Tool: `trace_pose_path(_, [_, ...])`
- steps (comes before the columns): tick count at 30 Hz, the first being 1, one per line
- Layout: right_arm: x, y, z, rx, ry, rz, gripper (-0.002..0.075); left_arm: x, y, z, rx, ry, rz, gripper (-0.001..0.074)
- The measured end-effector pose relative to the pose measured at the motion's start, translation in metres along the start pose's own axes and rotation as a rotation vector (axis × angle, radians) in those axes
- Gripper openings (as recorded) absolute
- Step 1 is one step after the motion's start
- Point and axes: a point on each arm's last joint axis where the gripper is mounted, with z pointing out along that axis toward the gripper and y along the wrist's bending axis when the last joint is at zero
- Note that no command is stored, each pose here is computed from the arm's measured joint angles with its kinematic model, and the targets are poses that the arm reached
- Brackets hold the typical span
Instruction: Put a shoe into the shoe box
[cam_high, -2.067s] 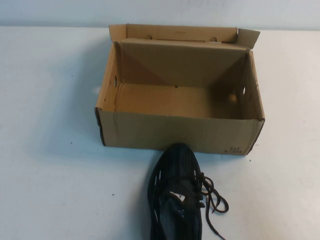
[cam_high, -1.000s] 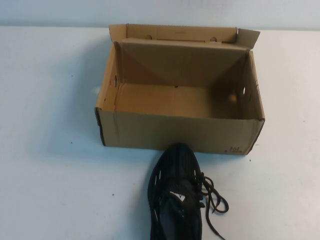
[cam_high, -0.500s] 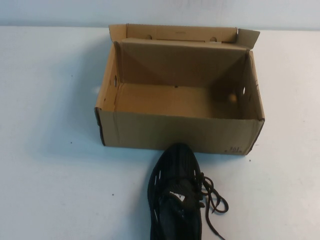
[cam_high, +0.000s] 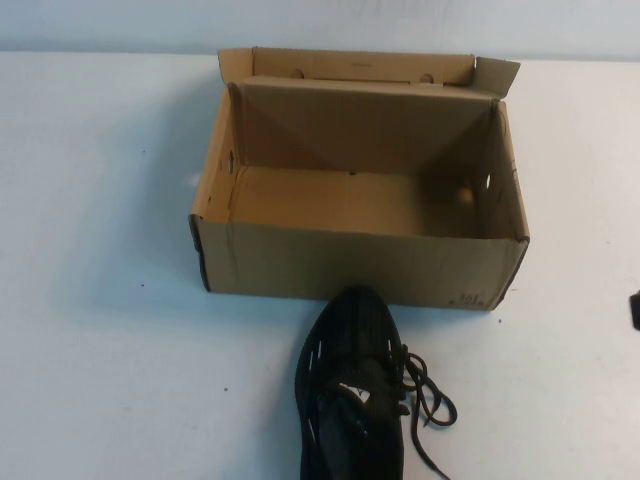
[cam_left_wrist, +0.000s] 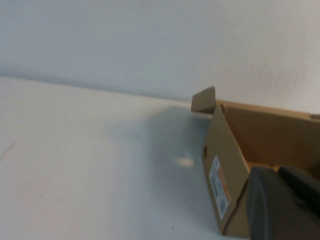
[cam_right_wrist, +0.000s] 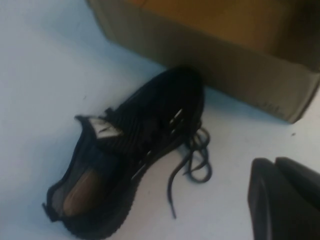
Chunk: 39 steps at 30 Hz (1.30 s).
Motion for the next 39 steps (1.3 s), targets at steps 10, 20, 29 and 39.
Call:
trace_pose_path(10, [-0.049,0.026,0.067,-0.203,0.341,-0.281,0.0102,-0.021,-0.005,-0.001,-0.018,0.247,0.039,-0.0001])
trace_pose_path(20, [-0.044,0.065,0.131,-0.258,0.473,-0.458,0.0386,-0.024,-0.011,0.020,0.017,0.439,0.019,-0.0001])
trace_pose_path(29, [-0.029,0.080,0.179,-0.253,0.524,-0.554,0.0482,-0.023,-0.012,0.022,0.030,0.452,0.025,-0.0001])
trace_pose_path(39, [-0.014,0.079,0.221,-0.215,0.572,-0.607,0.0453,-0.023,-0.012,0.022,0.032,0.452,0.024,-0.0001])
